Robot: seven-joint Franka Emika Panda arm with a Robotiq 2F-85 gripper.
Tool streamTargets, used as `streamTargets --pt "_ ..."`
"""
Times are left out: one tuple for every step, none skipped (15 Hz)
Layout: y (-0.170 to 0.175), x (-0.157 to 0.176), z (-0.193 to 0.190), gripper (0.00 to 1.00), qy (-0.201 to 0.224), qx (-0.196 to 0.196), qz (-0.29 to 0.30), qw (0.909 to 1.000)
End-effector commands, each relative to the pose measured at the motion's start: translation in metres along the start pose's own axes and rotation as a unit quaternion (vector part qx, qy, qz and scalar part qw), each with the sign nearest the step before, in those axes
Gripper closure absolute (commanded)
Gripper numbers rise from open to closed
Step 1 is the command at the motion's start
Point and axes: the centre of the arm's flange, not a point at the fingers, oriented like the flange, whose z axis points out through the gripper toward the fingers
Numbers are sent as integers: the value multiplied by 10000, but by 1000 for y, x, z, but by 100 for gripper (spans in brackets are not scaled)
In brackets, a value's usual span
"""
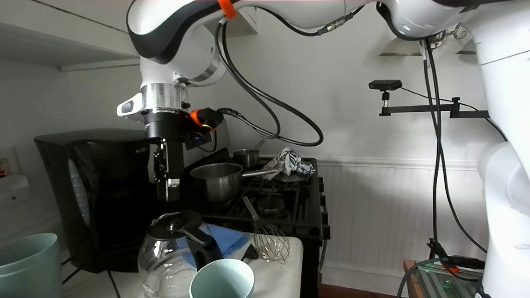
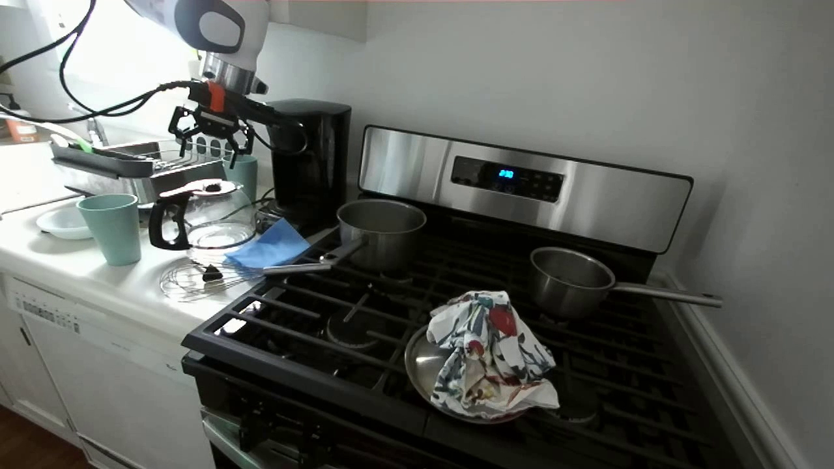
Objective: Open the lid on the kettle
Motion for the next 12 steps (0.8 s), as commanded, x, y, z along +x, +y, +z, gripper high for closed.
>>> streamTargets --pt "5 2 12 0 -121 9 -111 9999" --pt "5 1 16 0 -152 9 -98 9998" --pt "4 0 18 0 -187 25 -95 9998" --pt "4 -1 21 0 -221 2 -51 9997" --pt "4 -2 24 0 -222 -22 -6 9997" --pt "4 -3 26 0 -217 -24 17 9998" --pt "4 -3 29 0 -166 -36 75 9998" --pt "5 -3 33 0 -107 -89 157 9998" --pt "6 -3 36 0 -39 -153 229 9996" --pt "8 -2 38 0 94 -213 303 9993" --pt "11 -1 39 0 206 -269 338 9989" --pt "11 -1 38 0 314 -355 349 9983"
